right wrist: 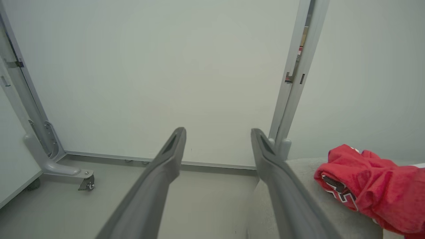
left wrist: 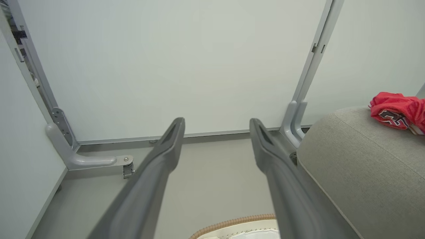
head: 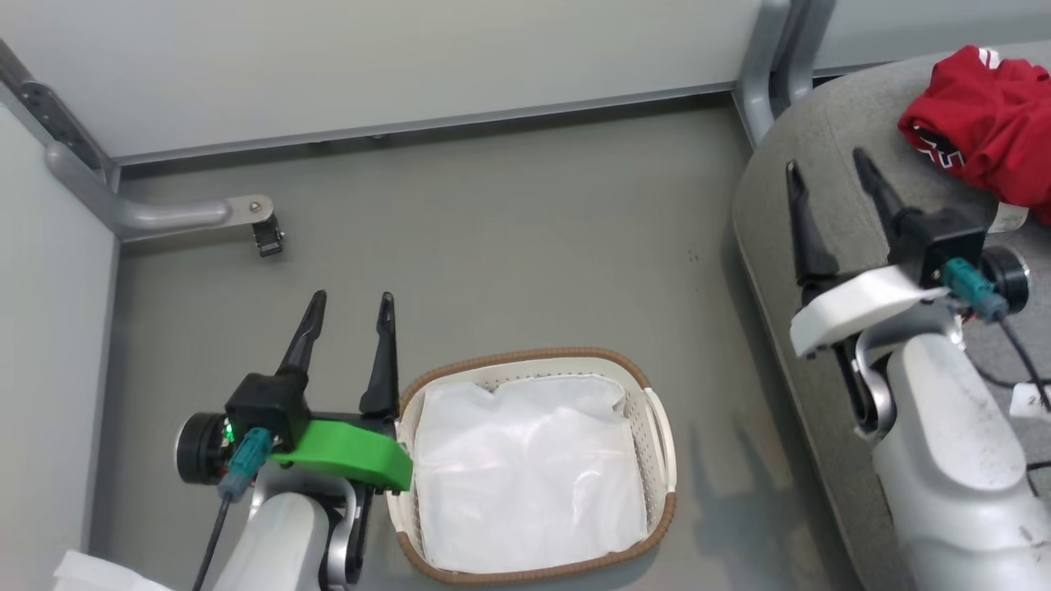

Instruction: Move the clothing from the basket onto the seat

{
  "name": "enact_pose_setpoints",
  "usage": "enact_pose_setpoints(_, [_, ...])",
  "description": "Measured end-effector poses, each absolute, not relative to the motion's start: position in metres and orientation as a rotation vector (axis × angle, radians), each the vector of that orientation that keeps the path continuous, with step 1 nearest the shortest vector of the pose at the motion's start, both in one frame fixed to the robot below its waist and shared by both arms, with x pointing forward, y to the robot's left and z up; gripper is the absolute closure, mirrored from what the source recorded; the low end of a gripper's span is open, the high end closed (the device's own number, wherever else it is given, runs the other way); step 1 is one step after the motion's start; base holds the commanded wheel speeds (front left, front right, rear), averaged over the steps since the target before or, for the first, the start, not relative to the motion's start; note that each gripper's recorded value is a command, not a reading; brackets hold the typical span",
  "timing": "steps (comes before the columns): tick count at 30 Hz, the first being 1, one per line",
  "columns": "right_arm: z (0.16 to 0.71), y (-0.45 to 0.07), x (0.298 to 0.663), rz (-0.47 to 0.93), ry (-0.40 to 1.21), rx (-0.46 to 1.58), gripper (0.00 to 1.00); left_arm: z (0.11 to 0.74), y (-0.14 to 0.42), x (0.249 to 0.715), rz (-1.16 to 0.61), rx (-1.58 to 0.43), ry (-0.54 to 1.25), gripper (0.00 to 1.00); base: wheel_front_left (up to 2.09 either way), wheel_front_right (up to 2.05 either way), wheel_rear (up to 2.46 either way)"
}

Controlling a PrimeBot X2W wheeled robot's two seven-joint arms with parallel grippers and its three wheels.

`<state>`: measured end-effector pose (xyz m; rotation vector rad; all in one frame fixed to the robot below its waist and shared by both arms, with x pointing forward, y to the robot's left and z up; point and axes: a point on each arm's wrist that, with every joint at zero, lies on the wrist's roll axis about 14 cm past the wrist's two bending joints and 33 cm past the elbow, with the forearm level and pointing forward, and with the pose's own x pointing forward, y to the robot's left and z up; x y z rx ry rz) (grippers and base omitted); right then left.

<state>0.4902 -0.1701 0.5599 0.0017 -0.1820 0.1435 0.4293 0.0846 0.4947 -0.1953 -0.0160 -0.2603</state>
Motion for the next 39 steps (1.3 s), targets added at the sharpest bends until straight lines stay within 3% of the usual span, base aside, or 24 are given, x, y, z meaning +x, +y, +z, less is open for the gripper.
enact_pose_setpoints(17, [0.512, -0.142, 0.407, 0.173, -0.088, 0.091, 0.00, 0.460, 0.150, 0.374, -0.062, -0.225, 0.074, 0.00, 0.00, 0.00, 0.00])
enact_pose_setpoints(39, [0.503, -0.144, 0.392, 0.162, -0.062, 0.135, 0.00, 0.456, 0.152, 0.360, -0.057, -0.241, 0.082, 0.00, 0.00, 0.00, 0.00])
